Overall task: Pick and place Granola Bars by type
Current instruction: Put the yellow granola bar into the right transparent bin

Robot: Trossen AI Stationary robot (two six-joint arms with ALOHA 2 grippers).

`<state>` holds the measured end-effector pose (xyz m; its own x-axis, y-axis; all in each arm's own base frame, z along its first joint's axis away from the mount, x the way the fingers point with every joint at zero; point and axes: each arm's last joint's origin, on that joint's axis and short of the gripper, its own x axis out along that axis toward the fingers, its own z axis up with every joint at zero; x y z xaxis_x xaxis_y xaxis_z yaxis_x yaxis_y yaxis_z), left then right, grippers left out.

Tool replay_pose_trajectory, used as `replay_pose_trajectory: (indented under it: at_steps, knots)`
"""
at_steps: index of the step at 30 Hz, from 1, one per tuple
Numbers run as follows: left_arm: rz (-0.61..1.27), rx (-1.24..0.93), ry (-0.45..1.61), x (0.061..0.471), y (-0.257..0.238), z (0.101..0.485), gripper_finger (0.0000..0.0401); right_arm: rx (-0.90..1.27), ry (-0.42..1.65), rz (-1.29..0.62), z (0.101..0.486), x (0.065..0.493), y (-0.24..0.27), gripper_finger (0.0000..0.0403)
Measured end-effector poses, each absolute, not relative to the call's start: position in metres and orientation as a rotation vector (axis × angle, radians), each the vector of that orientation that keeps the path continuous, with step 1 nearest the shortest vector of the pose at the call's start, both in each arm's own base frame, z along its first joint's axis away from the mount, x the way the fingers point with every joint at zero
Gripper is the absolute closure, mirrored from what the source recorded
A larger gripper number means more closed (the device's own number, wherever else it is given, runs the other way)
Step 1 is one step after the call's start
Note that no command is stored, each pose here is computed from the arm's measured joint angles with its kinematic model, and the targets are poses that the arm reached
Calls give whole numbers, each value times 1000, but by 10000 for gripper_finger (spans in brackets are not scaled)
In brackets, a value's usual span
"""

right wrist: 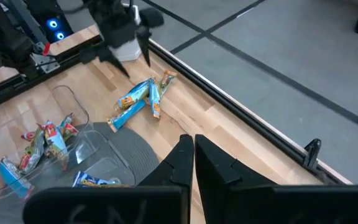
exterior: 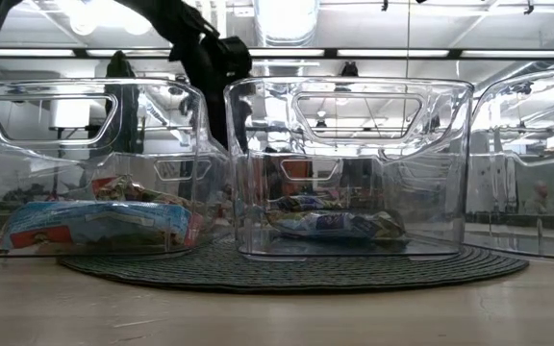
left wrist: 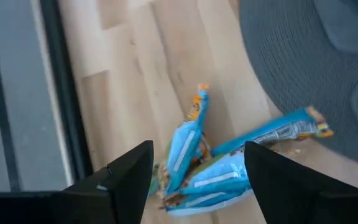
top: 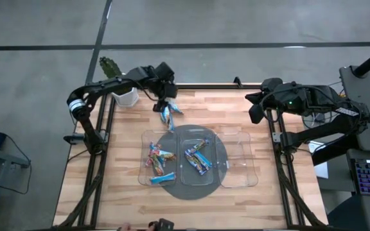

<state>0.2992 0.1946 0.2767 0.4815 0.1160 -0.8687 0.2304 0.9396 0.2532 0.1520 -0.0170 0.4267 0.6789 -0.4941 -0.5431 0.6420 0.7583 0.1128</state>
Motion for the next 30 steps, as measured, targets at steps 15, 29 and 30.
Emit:
replay_pose_trajectory:
  at_steps: [15,29,30]
  knots:
    - [-16,526,1094,302,187,221,167,340,548,-669,413,157,-17,394]
    - [-1,506,1154,312,195,188,167,366,552,-679,409,158,-17,394]
    - [7,510,1166,313,196,186,167,366,552,-679,409,158,-17,394]
